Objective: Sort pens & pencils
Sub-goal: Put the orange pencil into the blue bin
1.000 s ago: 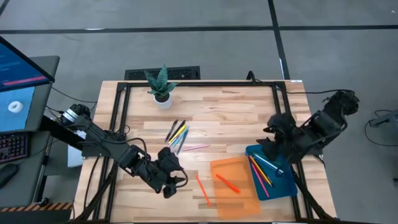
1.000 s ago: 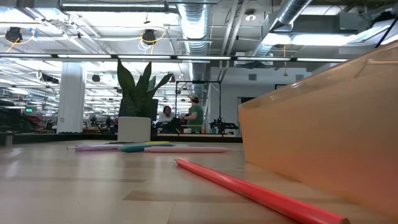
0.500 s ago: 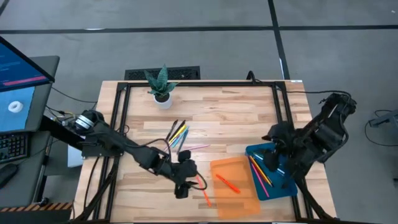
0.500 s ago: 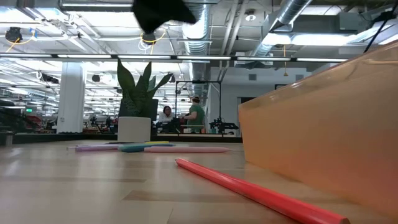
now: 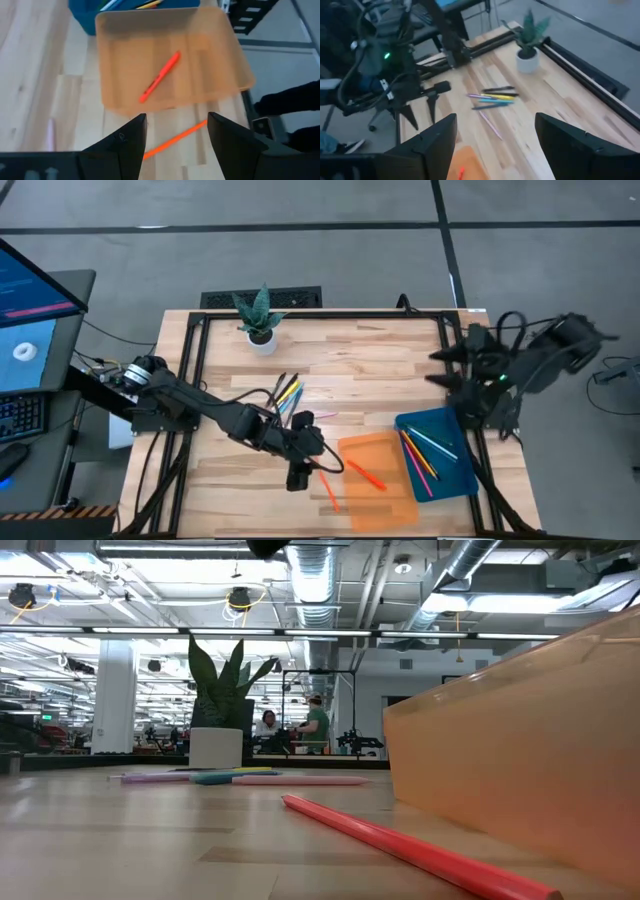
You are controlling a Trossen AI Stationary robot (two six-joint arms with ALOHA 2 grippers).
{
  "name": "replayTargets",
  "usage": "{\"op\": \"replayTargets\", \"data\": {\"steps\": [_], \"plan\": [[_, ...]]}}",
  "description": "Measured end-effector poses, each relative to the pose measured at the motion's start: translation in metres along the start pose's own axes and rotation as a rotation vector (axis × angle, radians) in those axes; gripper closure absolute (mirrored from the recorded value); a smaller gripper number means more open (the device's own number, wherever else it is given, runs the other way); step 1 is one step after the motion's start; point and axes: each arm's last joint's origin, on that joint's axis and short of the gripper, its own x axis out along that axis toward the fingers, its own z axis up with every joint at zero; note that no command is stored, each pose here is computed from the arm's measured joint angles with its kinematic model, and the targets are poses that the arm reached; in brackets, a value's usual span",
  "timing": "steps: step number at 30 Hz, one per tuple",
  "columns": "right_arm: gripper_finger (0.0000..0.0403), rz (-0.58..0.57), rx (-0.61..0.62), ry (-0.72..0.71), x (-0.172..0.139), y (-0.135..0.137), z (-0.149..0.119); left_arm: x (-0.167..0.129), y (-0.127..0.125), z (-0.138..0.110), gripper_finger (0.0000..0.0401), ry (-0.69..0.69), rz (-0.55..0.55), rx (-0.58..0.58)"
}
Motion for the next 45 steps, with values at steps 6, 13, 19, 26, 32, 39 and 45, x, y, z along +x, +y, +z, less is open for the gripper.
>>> {"op": "replayTargets", "data": {"steps": [6,13,19,26,32,39,45], "plan": [[0.0113,-0.02,-0.008,0.061,-0.008,-0.009,-0.009,0.044,0.005,-0.016,0.0201,0.121,-0.014,0.015],[0.0113,0.016,-0.08,0.102,-0.006,0.005,-0.017,0.089,0.004,-0.039,0.0201,0.23,-0.043,0.08],[0.0113,0.033,-0.072,0.114,-0.007,0.009,-0.02,0.109,0.005,-0.052,0.0212,0.288,-0.069,0.165],[0.0113,0.053,-0.05,0.119,-0.009,0.011,-0.022,0.133,0.005,-0.07,0.0221,0.358,-0.133,0.266],[0.0113,0.074,-0.042,0.126,-0.012,0.013,-0.024,0.138,0.008,-0.069,0.0221,0.318,-0.069,0.341],[0.0113,0.078,-0.05,0.128,-0.012,0.015,-0.025,0.145,0.01,-0.07,0.0258,0.304,-0.091,0.459],[0.0113,0.08,-0.038,0.126,-0.012,0.016,-0.024,0.15,0.013,-0.077,0.0344,0.367,-0.107,0.427]]}}
